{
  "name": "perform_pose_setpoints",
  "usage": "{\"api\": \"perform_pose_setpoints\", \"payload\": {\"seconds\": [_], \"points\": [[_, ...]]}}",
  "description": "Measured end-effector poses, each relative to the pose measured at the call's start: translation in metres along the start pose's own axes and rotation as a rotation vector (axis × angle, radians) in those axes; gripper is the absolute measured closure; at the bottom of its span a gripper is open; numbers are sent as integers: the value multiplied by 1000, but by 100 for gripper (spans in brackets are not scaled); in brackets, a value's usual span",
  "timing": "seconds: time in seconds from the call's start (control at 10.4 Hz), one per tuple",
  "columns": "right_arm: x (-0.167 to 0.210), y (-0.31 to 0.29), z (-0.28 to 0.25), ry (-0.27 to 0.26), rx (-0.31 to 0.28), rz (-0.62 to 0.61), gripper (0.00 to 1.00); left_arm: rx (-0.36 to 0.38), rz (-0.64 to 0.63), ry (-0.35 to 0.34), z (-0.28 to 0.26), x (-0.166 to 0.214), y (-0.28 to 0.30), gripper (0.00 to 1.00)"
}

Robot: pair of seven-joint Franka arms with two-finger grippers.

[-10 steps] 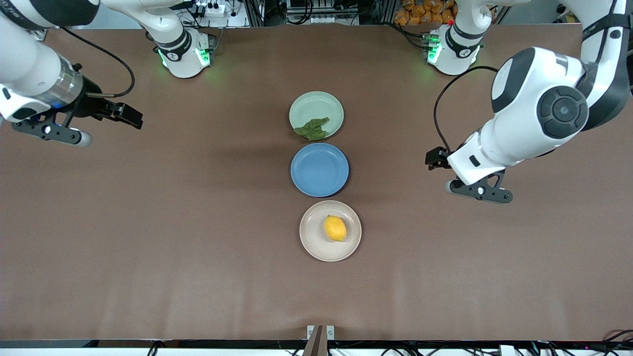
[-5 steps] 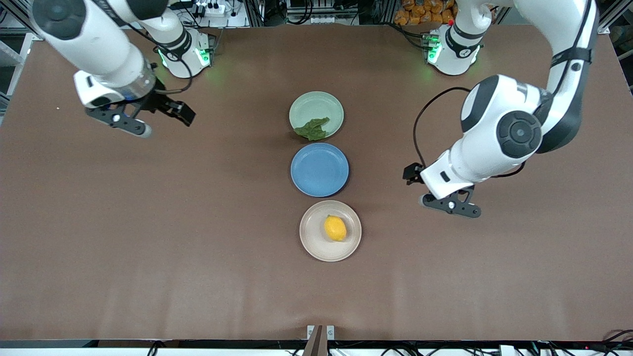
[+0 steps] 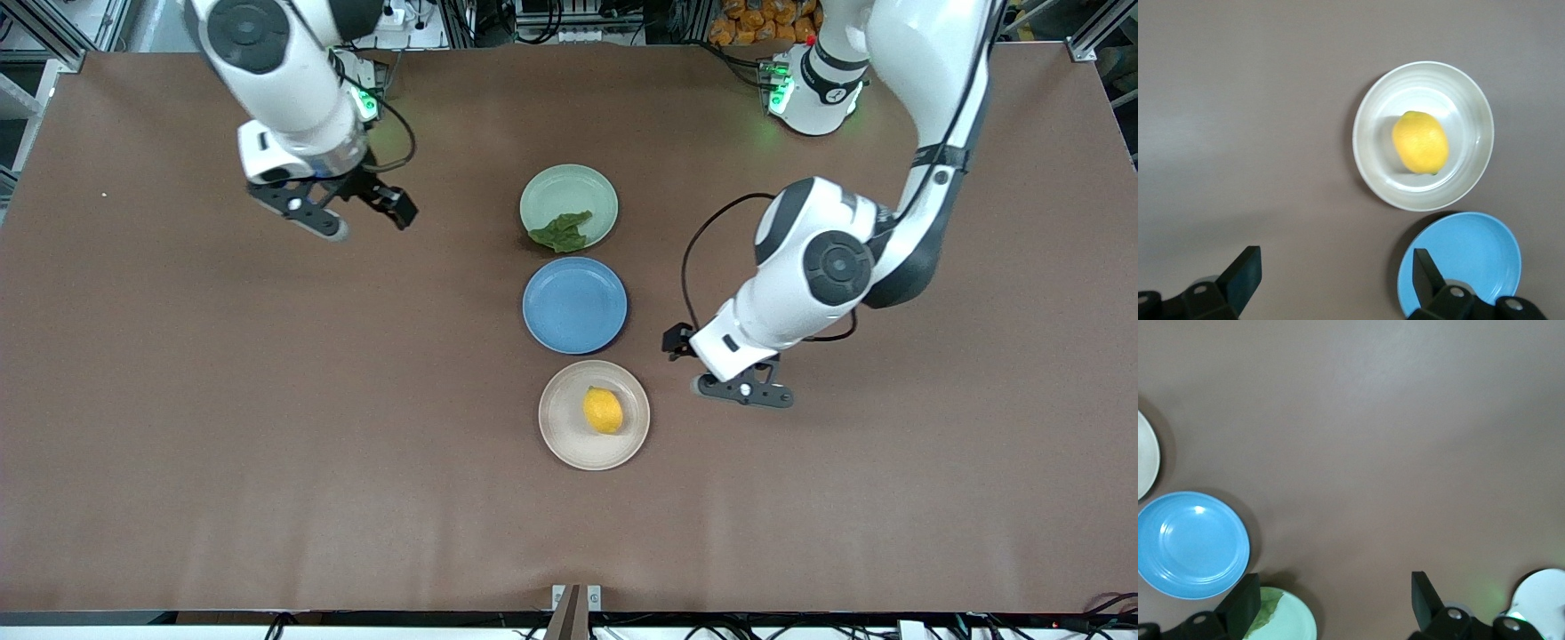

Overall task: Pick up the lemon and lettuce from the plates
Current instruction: 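Lower the left gripper over the lemon while the right gripper descends onto the lettuce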

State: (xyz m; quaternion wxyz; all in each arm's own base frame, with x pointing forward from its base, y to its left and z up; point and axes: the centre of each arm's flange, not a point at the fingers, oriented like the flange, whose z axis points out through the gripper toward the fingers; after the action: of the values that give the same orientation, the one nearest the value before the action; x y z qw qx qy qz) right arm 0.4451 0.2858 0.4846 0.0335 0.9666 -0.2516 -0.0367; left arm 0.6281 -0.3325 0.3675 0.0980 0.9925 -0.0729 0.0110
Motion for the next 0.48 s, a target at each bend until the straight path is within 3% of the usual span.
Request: {"api": "perform_pose_setpoints", "payload": {"seconds": [0.29, 0.48], "points": [[-38, -32, 33, -5, -22, 15, 0, -27, 15, 48, 34, 6, 17, 0], [-60, -53, 44, 9, 6, 39, 0, -44, 10, 77, 54, 10, 23, 0]]}}
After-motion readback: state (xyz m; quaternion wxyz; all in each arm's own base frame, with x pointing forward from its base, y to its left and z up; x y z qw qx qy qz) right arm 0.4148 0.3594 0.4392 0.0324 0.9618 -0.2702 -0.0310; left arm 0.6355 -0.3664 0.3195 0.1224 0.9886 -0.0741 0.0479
